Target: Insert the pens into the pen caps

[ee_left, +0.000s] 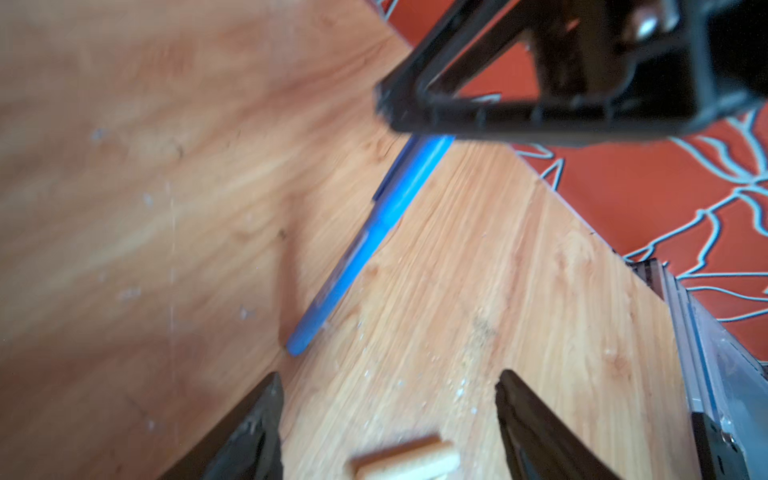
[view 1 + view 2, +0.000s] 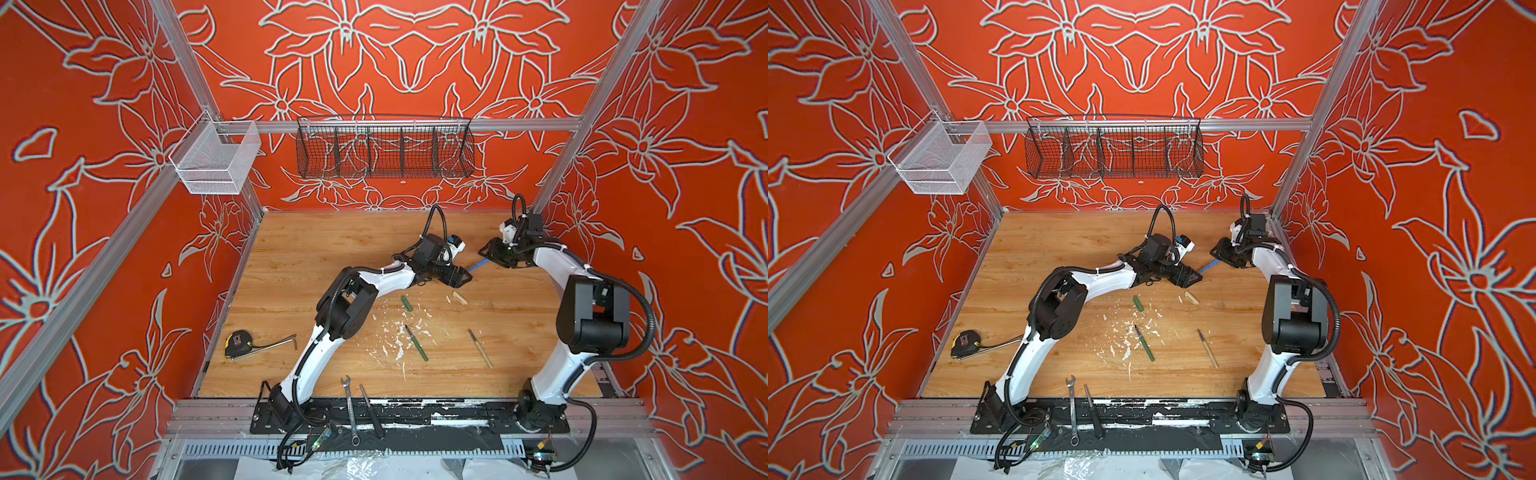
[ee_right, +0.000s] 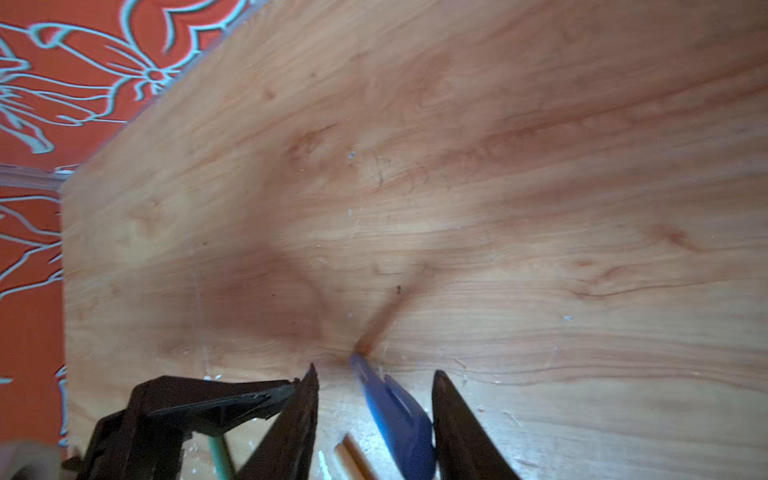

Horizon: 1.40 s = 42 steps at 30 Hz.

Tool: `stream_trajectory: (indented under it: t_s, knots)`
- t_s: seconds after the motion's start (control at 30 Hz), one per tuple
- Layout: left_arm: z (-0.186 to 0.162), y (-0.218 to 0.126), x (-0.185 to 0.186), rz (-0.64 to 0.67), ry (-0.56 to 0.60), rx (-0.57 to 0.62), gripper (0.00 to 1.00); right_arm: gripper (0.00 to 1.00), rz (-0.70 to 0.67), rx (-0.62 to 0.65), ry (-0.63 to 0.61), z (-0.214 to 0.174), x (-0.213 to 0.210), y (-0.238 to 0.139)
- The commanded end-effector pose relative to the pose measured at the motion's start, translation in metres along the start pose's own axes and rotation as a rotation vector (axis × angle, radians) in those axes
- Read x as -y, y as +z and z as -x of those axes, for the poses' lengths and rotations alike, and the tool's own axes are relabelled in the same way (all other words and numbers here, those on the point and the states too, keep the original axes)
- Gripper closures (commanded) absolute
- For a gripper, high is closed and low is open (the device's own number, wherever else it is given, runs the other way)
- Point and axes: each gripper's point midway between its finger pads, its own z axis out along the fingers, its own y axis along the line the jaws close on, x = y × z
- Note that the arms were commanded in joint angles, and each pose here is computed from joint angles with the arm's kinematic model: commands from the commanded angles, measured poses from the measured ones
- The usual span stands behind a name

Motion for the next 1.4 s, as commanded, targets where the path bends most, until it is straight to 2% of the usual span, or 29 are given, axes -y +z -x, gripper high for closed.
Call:
stream_trajectory:
  t_s: [0.0,0.2,0.4,0.5,0.67,0.77,0.87,0.93,1.1,1.27,1.37]
  knots:
    - [0.017,-0.016,0.021,-0.057,0.005,0.044,0.2,0.53,-0.117,0.013,0.02,0.009,0.026,0.011]
    - [0.016,-0.043,0.033,-0.047,0.004,0.071,0.19,0.49,-0.226,-0.015,0.016,0.017,0.05,0.034]
    - [0.027,-0.083,0.046,0.009,0.015,0.124,0.17,0.46,-0.275,-0.007,-0.017,0.025,0.055,0.032]
    - [0.033,-0.109,0.044,0.105,-0.012,0.139,0.16,0.42,-0.297,-0.001,-0.06,0.025,0.044,0.023]
    - [0.039,-0.183,0.039,0.338,-0.091,0.179,0.14,0.39,-0.28,-0.001,-0.196,0.003,-0.006,-0.004]
    - [0.025,-0.239,0.038,0.479,-0.152,0.196,0.1,0.38,-0.21,0.002,-0.245,-0.026,-0.039,-0.025]
    - [-0.006,-0.289,0.04,0.573,-0.209,0.193,0.04,0.38,-0.141,-0.069,-0.307,-0.08,-0.067,-0.043]
    - [-0.028,-0.324,0.041,0.641,-0.251,0.188,0.02,0.38,-0.081,-0.138,-0.362,-0.13,-0.085,-0.051]
    - [-0.062,-0.389,0.052,0.676,-0.331,0.243,0.03,0.42,-0.067,-0.326,-0.463,-0.233,-0.093,-0.072]
    - [-0.08,-0.415,0.063,0.671,-0.346,0.248,0.03,0.44,0.02,-0.416,-0.518,-0.303,-0.111,-0.08]
    - [-0.09,-0.415,0.059,0.692,-0.355,0.224,0.03,0.43,0.022,-0.451,-0.539,-0.327,-0.108,-0.074]
